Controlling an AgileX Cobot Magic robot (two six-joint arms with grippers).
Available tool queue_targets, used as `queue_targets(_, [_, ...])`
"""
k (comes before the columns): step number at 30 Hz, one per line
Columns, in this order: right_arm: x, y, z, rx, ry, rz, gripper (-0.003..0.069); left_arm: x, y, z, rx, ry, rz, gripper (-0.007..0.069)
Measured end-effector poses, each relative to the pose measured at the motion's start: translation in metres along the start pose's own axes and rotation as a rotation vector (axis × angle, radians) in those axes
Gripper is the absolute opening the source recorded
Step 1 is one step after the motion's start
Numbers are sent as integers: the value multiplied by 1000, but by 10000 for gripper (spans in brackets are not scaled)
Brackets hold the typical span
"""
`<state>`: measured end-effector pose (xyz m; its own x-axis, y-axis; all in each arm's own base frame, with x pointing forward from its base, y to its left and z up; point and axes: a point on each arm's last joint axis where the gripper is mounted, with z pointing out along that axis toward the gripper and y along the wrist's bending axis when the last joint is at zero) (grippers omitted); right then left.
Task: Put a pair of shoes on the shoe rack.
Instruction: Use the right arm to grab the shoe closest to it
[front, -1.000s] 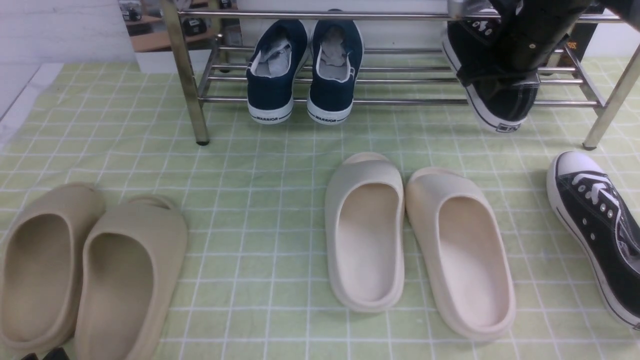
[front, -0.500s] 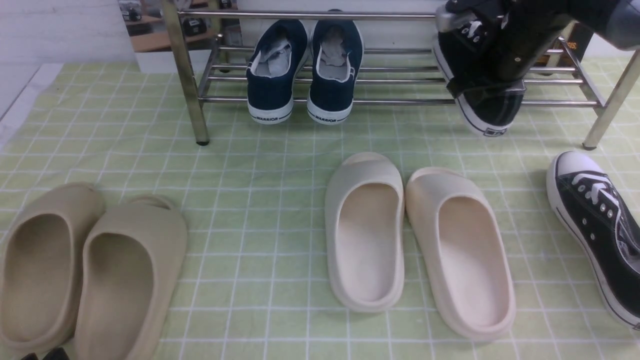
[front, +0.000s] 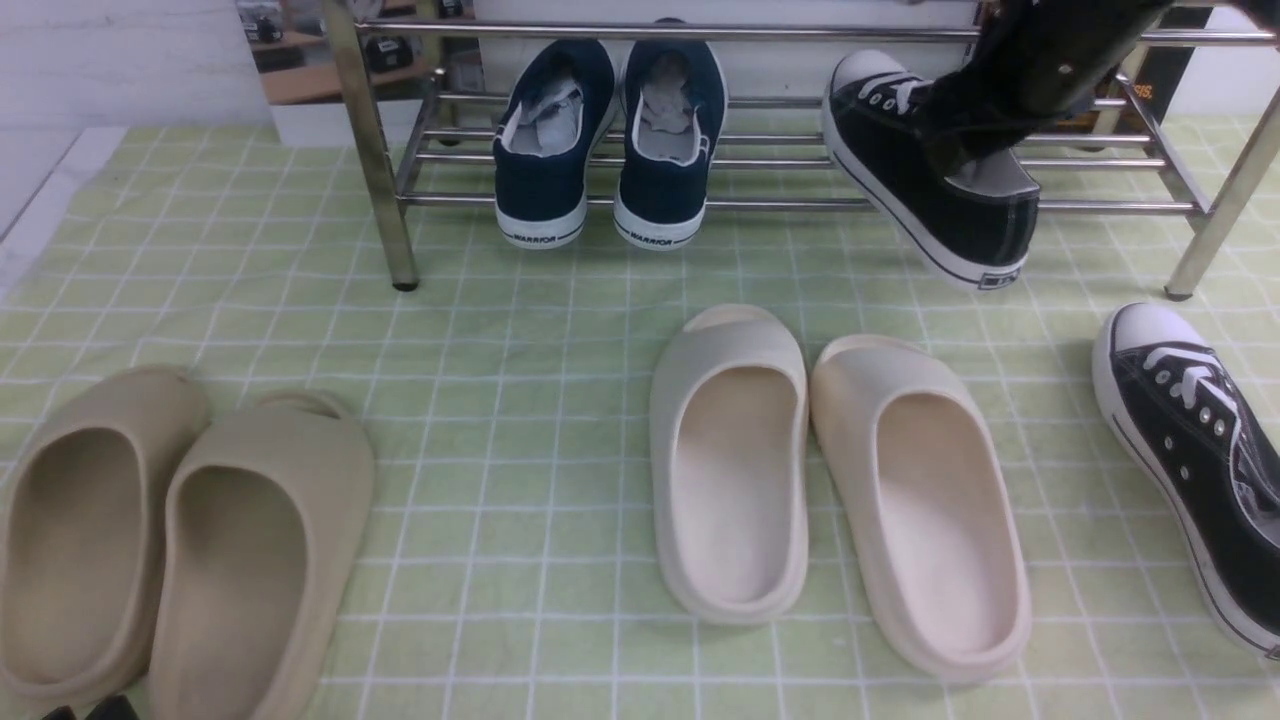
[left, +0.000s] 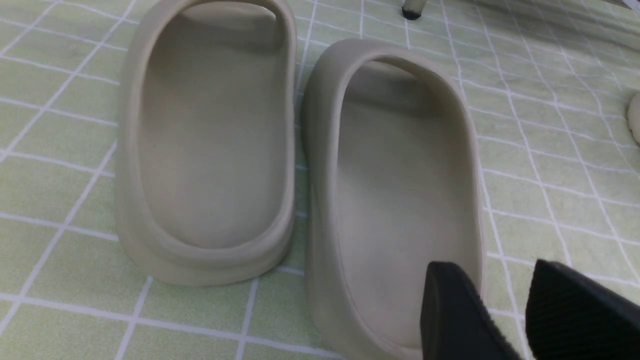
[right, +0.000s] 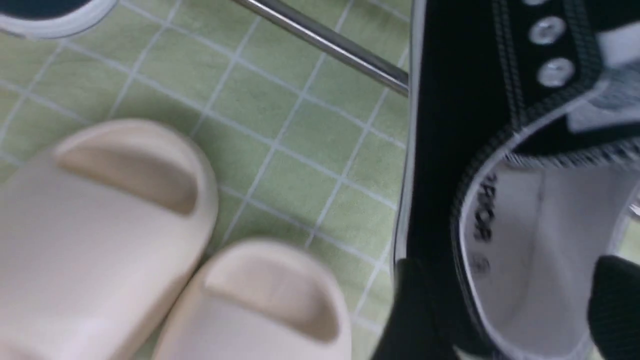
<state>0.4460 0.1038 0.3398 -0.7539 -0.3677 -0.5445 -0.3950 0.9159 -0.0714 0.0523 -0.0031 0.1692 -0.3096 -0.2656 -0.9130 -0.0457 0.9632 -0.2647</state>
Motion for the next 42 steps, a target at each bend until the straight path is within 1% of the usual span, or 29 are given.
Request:
queue_targets(2, [4, 1, -23, 8, 26, -7, 526, 0, 0, 0, 0, 0, 0, 239])
queue_targets(3, [4, 0, -31, 20, 26, -9, 531, 0, 0, 0, 0, 0, 0, 239])
queue_targets(5, [6, -1, -42, 39, 24, -4, 535, 0, 0, 0, 0, 0, 0, 239])
queue_targets(7, [16, -4, -60, 77, 29, 42, 533, 0, 0, 0, 0, 0, 0, 239])
queue_targets(8, [27, -6, -65, 82, 54, 69, 529, 0, 0, 0, 0, 0, 0, 239])
queue_targets(9, [27, -6, -68, 83, 48, 73, 529, 0, 0, 0, 0, 0, 0, 239])
queue_targets(10, [47, -8, -72, 88, 101, 104, 515, 0, 0, 0, 0, 0, 0, 239])
queue_targets(11, [49, -8, -75, 91, 100, 105, 515, 0, 0, 0, 0, 0, 0, 239])
queue_targets(13, [70, -11, -74, 91, 156, 125, 498, 0, 0, 0, 0, 0, 0, 239])
queue_targets(14, [93, -15, -76, 95, 210, 152, 484, 0, 0, 0, 0, 0, 0, 239])
queue_targets(15, [108, -16, -75, 93, 248, 173, 475, 0, 0, 0, 0, 0, 0, 239])
queue_targets(17, [125, -17, -71, 93, 294, 201, 464, 0, 0, 0, 0, 0, 0, 239])
queue_targets(18, [148, -18, -63, 93, 340, 245, 450, 0, 0, 0, 0, 0, 0, 239])
queue_targets(22, [188, -11, -34, 80, 420, 275, 433, 0, 0, 0, 0, 0, 0, 239])
queue_targets(26, [208, -6, -14, 77, 419, 284, 431, 0, 0, 0, 0, 0, 0, 239])
queue_targets(30, [223, -8, 3, 100, 436, 287, 419, 0, 0, 0, 0, 0, 0, 239])
queue_targets(33, [227, -9, 13, 112, 457, 295, 367, 0, 0, 0, 0, 0, 0, 239])
queue_targets(34, [228, -10, 16, 112, 462, 297, 327, 0, 0, 0, 0, 0, 0, 239])
queue_targets(35, [229, -10, 20, 111, 468, 297, 303, 0, 0, 0, 0, 0, 0, 239])
queue_targets(36, [230, -10, 23, 111, 475, 294, 258, 0, 0, 0, 0, 0, 0, 239])
queue_targets(37, [230, -10, 26, 111, 481, 292, 185, 0, 0, 0, 0, 0, 0, 239])
queue_targets(38, [231, -10, 28, 111, 487, 290, 129, 0, 0, 0, 0, 0, 0, 239])
queue_targets(39, [231, -11, 28, 112, 488, 289, 129, 0, 0, 0, 0, 0, 0, 239])
queue_targets(40, [231, -11, 28, 112, 489, 289, 55, 0, 0, 0, 0, 0, 0, 239])
queue_targets(41, [231, -11, 27, 112, 488, 290, 26, 0, 0, 0, 0, 0, 0, 239])
queue_targets(42, [229, -11, 24, 114, 479, 289, 17, 0, 0, 0, 0, 0, 0, 239])
